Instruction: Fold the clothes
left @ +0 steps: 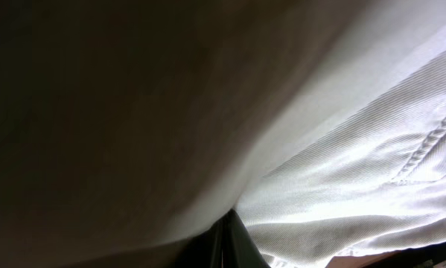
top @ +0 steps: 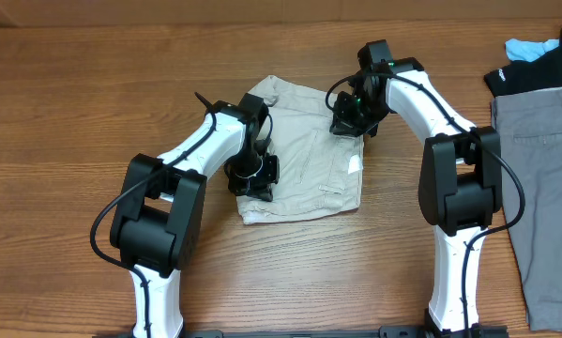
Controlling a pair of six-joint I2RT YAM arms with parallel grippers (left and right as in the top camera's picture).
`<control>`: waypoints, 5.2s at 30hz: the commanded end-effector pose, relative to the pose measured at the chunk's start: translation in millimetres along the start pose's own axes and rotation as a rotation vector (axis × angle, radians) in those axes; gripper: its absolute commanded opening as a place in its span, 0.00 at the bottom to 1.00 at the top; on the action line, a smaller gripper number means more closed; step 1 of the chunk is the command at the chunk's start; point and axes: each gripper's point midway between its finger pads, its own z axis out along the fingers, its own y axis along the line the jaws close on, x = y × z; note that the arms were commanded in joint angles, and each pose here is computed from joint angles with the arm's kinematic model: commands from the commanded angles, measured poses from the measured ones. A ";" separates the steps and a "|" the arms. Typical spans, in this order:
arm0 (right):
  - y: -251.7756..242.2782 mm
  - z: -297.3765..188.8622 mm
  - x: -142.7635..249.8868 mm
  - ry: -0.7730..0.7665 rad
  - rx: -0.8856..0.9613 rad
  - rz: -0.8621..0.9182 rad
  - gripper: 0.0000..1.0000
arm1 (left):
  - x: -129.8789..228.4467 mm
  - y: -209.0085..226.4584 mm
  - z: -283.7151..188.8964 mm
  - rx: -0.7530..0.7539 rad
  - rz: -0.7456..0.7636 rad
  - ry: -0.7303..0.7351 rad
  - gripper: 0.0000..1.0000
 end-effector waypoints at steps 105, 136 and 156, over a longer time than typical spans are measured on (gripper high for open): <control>-26.9 -79.3 105.1 -0.017 0.311 0.005 0.64 | -127.9 56.0 -132.8 -0.017 -0.019 -0.346 1.00; 6.4 -151.5 74.5 -0.172 0.254 -0.029 1.00 | -38.1 24.2 -1.1 0.051 -0.009 0.028 0.97; 4.0 -151.5 78.1 -0.157 0.264 -0.024 1.00 | -117.4 48.1 -15.4 0.107 -0.174 -0.277 0.04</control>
